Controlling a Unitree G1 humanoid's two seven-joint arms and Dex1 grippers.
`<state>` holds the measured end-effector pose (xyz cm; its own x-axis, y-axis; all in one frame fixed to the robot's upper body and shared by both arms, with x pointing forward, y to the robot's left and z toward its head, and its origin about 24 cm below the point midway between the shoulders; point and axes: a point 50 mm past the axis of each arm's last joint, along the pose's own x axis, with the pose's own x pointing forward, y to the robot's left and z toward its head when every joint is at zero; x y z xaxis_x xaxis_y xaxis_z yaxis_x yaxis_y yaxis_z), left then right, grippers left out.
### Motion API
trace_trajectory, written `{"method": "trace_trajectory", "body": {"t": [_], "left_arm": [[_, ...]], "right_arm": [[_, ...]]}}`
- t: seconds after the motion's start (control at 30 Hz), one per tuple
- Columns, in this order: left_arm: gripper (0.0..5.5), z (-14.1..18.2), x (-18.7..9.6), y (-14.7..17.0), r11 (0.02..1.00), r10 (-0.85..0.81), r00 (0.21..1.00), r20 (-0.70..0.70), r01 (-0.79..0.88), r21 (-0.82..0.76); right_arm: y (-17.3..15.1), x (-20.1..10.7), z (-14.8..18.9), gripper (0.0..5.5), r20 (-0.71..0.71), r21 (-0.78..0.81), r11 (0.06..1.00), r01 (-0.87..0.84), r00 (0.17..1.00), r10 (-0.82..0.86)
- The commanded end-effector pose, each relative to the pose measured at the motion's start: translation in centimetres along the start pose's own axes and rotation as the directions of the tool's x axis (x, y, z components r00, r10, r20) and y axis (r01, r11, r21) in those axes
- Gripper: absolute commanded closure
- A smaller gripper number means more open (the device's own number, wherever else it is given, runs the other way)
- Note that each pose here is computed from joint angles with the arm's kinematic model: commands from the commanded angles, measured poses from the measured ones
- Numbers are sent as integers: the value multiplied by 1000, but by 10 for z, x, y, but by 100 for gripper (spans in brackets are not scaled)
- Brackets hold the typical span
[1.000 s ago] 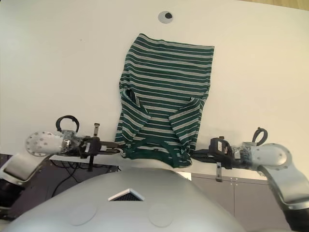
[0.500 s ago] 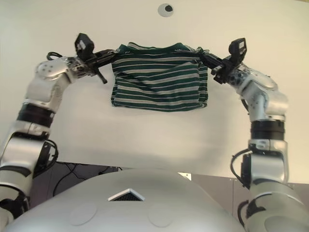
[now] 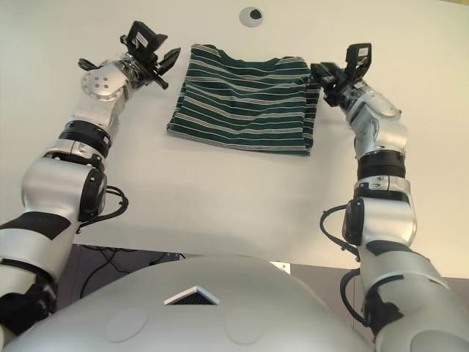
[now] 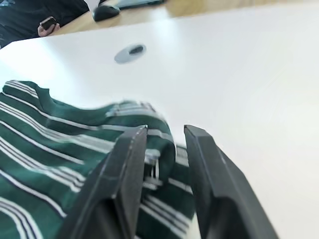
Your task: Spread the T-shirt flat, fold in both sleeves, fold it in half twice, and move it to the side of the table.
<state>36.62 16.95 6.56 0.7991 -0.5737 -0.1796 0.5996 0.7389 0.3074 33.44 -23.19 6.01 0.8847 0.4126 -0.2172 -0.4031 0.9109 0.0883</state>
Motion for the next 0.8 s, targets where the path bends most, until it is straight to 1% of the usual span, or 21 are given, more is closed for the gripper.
{"method": "trace_trajectory", "body": {"t": [0.03, 0.07, 0.1, 0.13, 0.17, 0.2, 0.23, 0.27, 0.3, 0.33, 0.37, 0.4, 0.43, 0.47, 0.5, 0.57, 0.63, 0.7, 0.73, 0.77, 0.8], "left_arm": [[350, 27, -11, -35, 915, -404, 891, 207, 394, 89], [350, 24, -18, -52, 834, -547, 822, 158, 521, 180], [350, 18, -24, -67, 744, -651, 755, 75, 616, 259], [350, 8, -29, -78, 640, -719, 693, -55, 690, 337], [350, -3, -31, -81, 549, -725, 659, -200, 729, 409], [350, -15, -31, -74, 433, -670, 637, -382, 753, 496], [350, -24, -31, -64, 337, -593, 626, -506, 764, 550], [350, -28, -29, -48, 257, -477, 644, -598, 753, 606], [350, -28, -26, -29, 197, -342, 689, -639, 717, 668], [350, -23, -23, -13, 158, -237, 737, -634, 673, 723], [350, -16, -20, 4, 129, -138, 793, -593, 608, 783], [350, -8, -19, 17, 119, -69, 841, -537, 541, 833], [350, -2, -18, 25, 120, -26, 875, -484, 483, 867], [350, 2, -18, 31, 129, 5, 904, -428, 424, 897], [350, 2, -20, 35, 137, 26, 926, -378, 371, 918], [350, -1, -27, 37, 212, 37, 954, -297, 283, 935], [350, 0, -35, 32, 490, -3, 989, -150, 133, 862], [350, 1, -54, 32, 687, -41, 999, -25, 47, 725], [332, -4, -70, 27, 747, -102, 995, -11, 84, 660], [327, -11, -85, 18, 783, -180, 983, -17, 154, 603], [305, -19, -101, 7, 800, -258, 965, -35, 234, 552]], "right_arm": [[31, -10, 22, 369, -36, -486, 843, -233, 968, 247], [40, -11, 16, 369, -148, -657, 686, -313, 946, 290], [46, -14, 8, 369, -266, -763, 512, -393, 914, 305], [49, -17, -4, 369, -399, -801, 345, -490, 866, 302], [52, -22, -16, 369, -514, -772, 247, -585, 804, 298], [61, -30, -30, 369, -624, -677, 224, -701, 708, 330], [71, -37, -40, 369, -694, -573, 224, -789, 612, 379], [93, -40, -46, 369, -710, -477, 219, -851, 520, 475], [124, -34, -44, 369, -643, -450, 212, -867, 480, 597], [152, -26, -38, 369, -542, -458, 238, -857, 481, 688], [178, -14, -25, 369, -384, -493, 312, -812, 525, 760], [192, -2, -9, 369, -210, -474, 453, -755, 597, 775], [194, 6, 4, 369, -73, -401, 587, -703, 663, 745], [184, 12, 14, 369, 17, -316, 698, -643, 732, 681], [162, 15, 20, 369, 57, -247, 784, -569, 799, 598], [124, 11, 24, 369, 61, -203, 868, -454, 879, 474], [91, -11, 19, 369, -6, -182, 897, -403, 913, 409], [70, -45, 10, 369, -110, -182, 877, -445, 895, 432], [62, -65, 3, 350, -169, -200, 852, -484, 874, 457], [56, -84, -2, 343, -224, -207, 828, -521, 849, 478], [50, -99, -8, 318, -279, -212, 805, -555, 823, 494]]}}
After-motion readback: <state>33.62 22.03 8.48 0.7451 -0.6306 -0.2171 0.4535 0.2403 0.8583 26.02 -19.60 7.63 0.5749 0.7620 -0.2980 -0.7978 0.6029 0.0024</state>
